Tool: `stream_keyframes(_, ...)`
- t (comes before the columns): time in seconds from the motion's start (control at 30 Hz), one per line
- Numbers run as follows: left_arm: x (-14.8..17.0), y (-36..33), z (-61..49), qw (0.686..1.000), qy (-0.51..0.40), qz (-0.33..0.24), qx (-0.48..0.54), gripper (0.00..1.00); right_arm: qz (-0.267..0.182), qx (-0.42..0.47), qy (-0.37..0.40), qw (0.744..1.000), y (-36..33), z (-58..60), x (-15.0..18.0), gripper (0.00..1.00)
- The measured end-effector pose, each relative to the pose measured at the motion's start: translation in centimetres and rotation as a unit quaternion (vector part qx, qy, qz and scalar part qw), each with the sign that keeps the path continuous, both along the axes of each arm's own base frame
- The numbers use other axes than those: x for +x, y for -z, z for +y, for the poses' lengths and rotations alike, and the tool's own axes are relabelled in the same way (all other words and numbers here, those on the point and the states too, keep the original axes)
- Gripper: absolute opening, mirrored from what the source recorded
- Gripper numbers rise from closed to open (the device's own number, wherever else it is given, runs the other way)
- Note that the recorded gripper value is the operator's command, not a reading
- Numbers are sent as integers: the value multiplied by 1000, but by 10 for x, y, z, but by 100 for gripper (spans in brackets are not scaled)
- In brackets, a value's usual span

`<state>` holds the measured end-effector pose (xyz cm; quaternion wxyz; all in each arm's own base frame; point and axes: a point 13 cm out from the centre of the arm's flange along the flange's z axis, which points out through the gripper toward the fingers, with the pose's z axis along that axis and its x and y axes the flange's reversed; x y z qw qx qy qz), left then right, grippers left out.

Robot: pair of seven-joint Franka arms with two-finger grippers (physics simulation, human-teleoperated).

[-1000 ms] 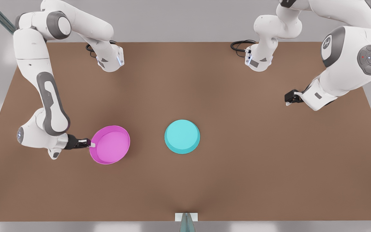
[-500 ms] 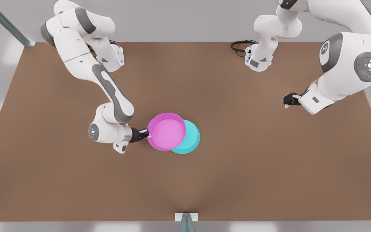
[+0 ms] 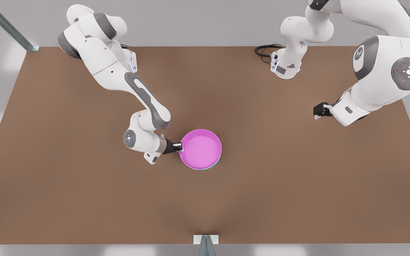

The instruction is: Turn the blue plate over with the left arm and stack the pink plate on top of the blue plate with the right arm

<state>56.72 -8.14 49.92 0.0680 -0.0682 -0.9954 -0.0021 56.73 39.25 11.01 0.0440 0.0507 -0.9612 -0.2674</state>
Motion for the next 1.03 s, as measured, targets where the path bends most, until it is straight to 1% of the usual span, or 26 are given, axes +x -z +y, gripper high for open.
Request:
stream_keyframes(0.13,3,5,-2,1000,1,3,-1,100,1,-4,25,1000,1,-4,5,100)
stream_keyframes(0.2,5,9,-1,1000,1,5,-1,100,-8,-3,46,999,-12,-19,22,100)
stream_keyframes(0.23,5,10,-1,1000,1,5,0,100,-17,-1,68,998,-30,-43,42,100)
stream_keyframes(0.3,6,11,0,1000,1,4,0,100,-38,1,114,993,-79,-117,93,100)
stream_keyframes(0.33,7,11,0,1000,1,4,0,100,-55,-10,121,991,-105,-159,118,100)
stream_keyframes(0.4,7,11,0,1000,1,3,0,100,-116,-57,107,986,-194,-247,178,100)
stream_keyframes(0.43,7,10,1,1000,1,2,0,100,-133,-95,99,982,-230,-296,191,100)
stream_keyframes(0.47,7,10,1,1000,1,2,1,100,-131,-137,101,977,-250,-354,190,100)
stream_keyframes(0.5,8,11,1,1000,1,2,1,100,-122,-173,108,971,-270,-411,180,100)
stream_keyframes(0.57,8,9,1,1000,2,0,1,100,-105,-226,101,963,-323,-461,140,100)
stream_keyframes(0.63,8,9,1,1000,2,0,1,100,-83,-259,81,959,-361,-468,102,100)
stream_keyframes(0.7,8,9,1,1000,2,1,1,100,-50,-275,62,958,-366,-471,77,100)
stream_keyframes(0.77,9,10,1,1000,2,1,1,100,-20,-282,49,958,-365,-475,59,100)
stream_keyframes(0.93,11,17,1,1000,2,6,2,100,6,-309,29,951,-390,-465,22,100)
stream_keyframes(1.03,13,20,3,1000,1,7,3,100,20,-306,24,951,-390,-469,11,100)
